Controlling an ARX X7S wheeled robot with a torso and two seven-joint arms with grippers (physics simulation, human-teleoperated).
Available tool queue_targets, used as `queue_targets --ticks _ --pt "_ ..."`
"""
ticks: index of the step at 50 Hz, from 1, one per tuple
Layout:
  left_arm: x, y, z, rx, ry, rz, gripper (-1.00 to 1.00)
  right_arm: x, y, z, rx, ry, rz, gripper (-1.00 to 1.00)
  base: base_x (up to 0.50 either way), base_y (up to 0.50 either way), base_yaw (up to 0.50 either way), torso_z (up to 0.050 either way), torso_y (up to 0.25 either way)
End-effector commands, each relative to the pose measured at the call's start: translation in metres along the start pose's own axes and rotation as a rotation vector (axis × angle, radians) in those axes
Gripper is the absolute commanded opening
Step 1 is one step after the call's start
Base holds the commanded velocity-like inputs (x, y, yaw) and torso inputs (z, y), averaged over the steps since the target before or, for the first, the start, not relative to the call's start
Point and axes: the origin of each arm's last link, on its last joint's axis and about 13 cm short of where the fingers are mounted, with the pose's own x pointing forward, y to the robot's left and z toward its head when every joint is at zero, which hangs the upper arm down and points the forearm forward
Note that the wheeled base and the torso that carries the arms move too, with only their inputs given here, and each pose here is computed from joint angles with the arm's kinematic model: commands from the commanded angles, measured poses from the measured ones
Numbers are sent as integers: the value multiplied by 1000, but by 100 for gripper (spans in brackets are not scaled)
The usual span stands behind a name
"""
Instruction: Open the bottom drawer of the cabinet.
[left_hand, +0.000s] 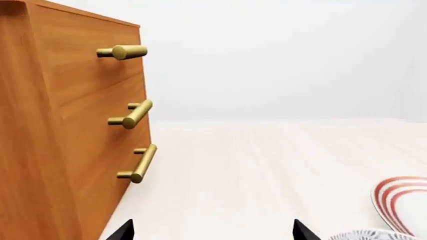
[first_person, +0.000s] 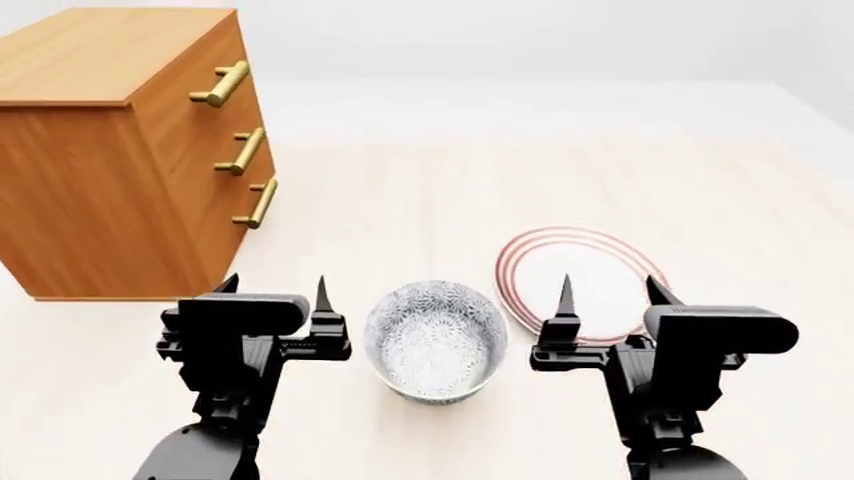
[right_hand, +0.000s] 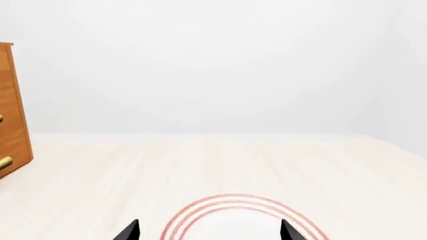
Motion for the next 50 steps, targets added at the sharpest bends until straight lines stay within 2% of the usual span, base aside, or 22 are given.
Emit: queue_targets --ticks 1,29,45,48,49,50 --pt "1 0 2 6 -2 1 100 0 0 1 -1 -1 -1 100 500 0 0 0 0" --pt "1 1 1 9 -7 8 100 0 -1 1 7 -6 -9 100 500 0 0 0 1" --pt "3 3 3 -3 -10 -4 100 0 0 0 -8 -9 7 100 0 0 0 0 0" --pt "11 5 2 74 11 6 100 0 0 0 -10 -7 7 100 0 0 0 0 0" --pt "18 7 2 158 32 44 100 0 0 0 -12 -7 7 100 0 0 0 0 0" --pt "20 7 3 181 30 44 100 0 0 0 -12 -7 7 100 0 0 0 0 0"
